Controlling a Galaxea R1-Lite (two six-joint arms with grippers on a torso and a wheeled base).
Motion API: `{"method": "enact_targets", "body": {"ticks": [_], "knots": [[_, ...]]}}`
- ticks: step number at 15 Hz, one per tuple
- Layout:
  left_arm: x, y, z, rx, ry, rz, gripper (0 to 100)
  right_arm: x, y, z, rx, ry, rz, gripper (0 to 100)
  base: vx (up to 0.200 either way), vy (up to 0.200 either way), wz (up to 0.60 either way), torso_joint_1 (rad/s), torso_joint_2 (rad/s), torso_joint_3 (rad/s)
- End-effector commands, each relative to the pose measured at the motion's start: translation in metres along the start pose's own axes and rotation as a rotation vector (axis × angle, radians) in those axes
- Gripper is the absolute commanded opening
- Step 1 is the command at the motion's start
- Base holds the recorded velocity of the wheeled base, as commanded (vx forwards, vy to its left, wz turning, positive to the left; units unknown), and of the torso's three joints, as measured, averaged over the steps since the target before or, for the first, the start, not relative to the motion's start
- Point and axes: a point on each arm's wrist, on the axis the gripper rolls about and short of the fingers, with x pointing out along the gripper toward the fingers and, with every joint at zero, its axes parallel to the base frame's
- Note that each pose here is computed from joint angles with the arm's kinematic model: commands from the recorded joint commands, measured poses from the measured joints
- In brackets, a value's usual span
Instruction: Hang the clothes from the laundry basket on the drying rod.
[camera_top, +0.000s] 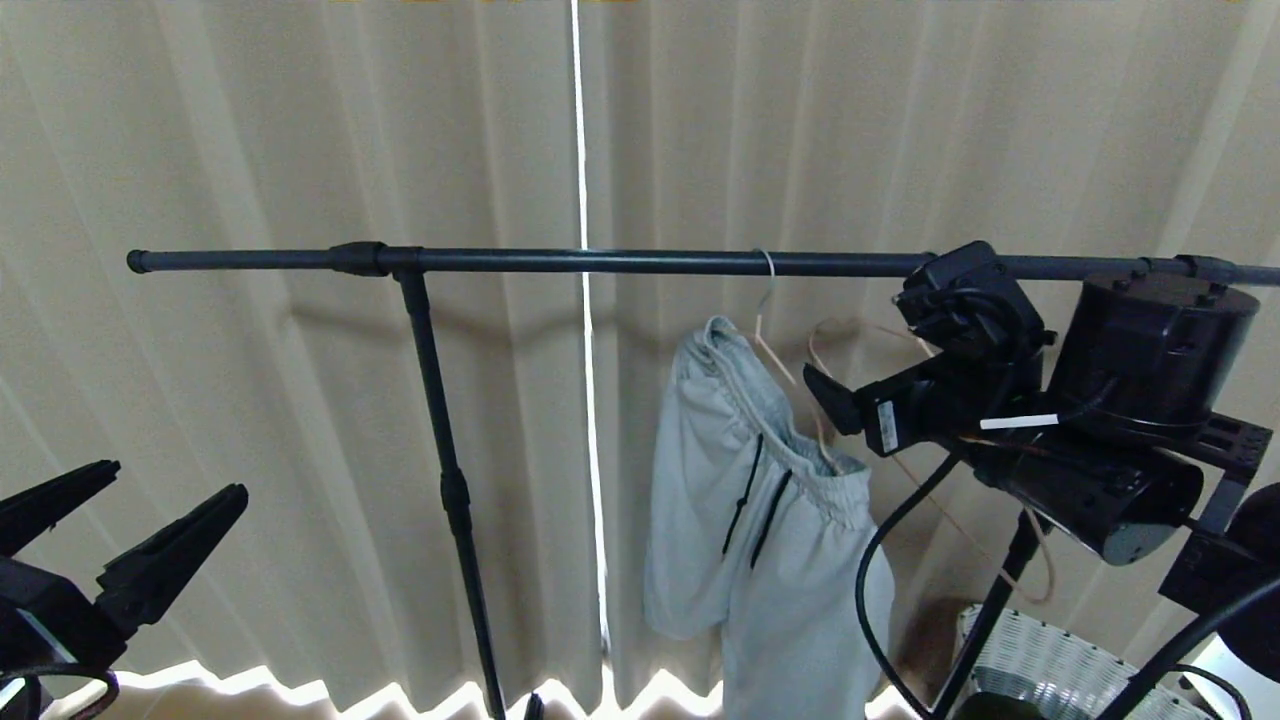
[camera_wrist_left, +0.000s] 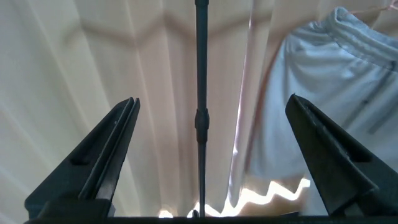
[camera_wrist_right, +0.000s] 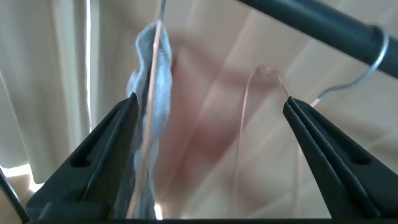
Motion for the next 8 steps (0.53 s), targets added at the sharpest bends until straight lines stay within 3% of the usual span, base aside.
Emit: {"method": "enact_targets", "body": {"ticks": [1,2,4,8], "knots": [[0.0,0.0,-0.001,0.0,0.001,0.004,100,-0.015,-0.009,0.012,0.019,-0.052,-0.014,100,0.0,0.0,0.0,0.0,0.0,0.0],[0.0,0.0,-0.001,0.0,0.001,0.004,100,-0.015,-0.009,0.012,0.019,-0.052,-0.014,100,0.0,0.0,0.0,0.0,0.0,0.0],[-0.005,-0.001,0.0,0.005,-0.014,0.004,100,-0.043,-0.031,0.022,0.042,-0.107,-0.061,100,0.0,0.0,0.0,0.0,0.0,0.0],[-0.019,-0.002,-0.003,0.008,-0.05,0.03,100,-0.086,-0.072,0.009,0.045,-0.023,-0.186,100,0.0,0.0,0.0,0.0,0.0,0.0]]}}
